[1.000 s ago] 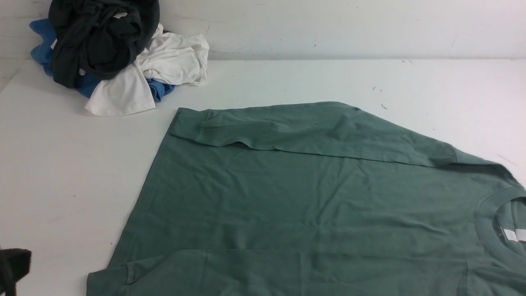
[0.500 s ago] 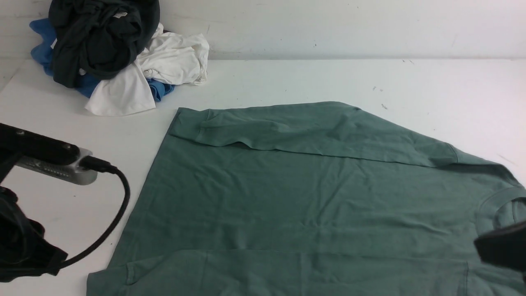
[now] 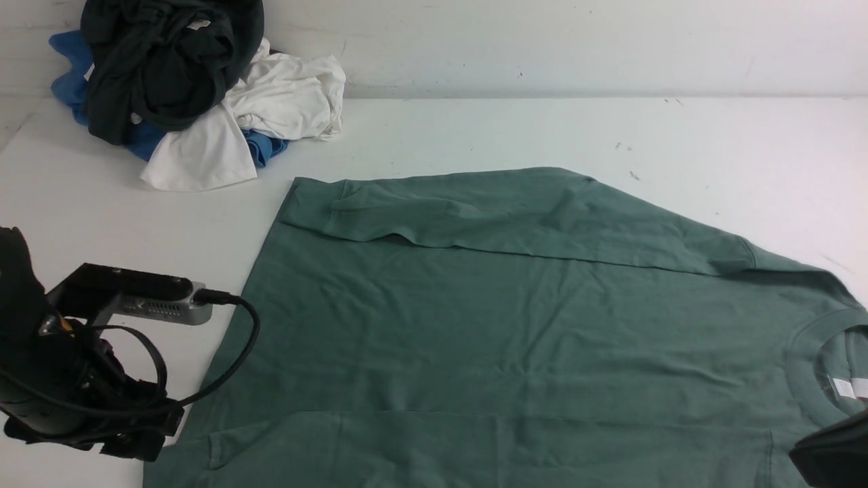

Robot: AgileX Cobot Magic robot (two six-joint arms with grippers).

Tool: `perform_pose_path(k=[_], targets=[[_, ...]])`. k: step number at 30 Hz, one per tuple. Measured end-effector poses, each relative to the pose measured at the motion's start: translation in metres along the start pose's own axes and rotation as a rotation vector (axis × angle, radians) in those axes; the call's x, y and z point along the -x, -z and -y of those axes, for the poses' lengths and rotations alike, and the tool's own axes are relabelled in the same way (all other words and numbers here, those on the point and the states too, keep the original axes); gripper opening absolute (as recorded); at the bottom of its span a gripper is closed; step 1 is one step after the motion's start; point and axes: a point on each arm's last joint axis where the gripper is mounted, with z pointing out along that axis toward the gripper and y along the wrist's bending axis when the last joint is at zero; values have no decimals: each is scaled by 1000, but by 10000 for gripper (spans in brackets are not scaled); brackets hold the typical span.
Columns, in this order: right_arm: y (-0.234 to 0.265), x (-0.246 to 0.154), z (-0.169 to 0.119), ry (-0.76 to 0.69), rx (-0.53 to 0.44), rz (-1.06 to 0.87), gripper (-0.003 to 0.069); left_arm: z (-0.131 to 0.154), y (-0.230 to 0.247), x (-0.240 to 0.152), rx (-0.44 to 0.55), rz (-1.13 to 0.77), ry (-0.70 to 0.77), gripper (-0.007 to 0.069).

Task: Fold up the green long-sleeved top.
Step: Use the left arm to clamp the cuff closest to it

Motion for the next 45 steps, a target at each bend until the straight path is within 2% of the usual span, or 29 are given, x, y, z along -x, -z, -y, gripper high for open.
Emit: perform_pose_path(k=[9, 12, 18, 19, 23, 26, 39, 45], targets=[[0, 1, 0, 0, -3, 8, -14, -1, -43, 11, -31, -85, 30, 433], [0, 1, 1, 1, -6, 10, -14, -1, -48, 11, -39, -99, 27, 387], [0, 2, 1, 1, -10, 18, -14, 0, -48, 12, -50, -94, 36, 223], [0, 2, 1, 1, -10, 18, -14, 0, -48, 12, -50, -94, 35, 223], [0, 2, 1, 2, -12, 19, -14, 0, -48, 12, -51, -94, 34, 127], [0, 2, 1, 2, -12, 20, -14, 1, -47, 11, -52, -98, 31, 93], [0, 2, 1, 2, -13, 21, -14, 6, 6, 0, -49, 37, -3, 76], [0, 2, 1, 2, -13, 21, -14, 5, 8, -1, -36, 30, -17, 76]])
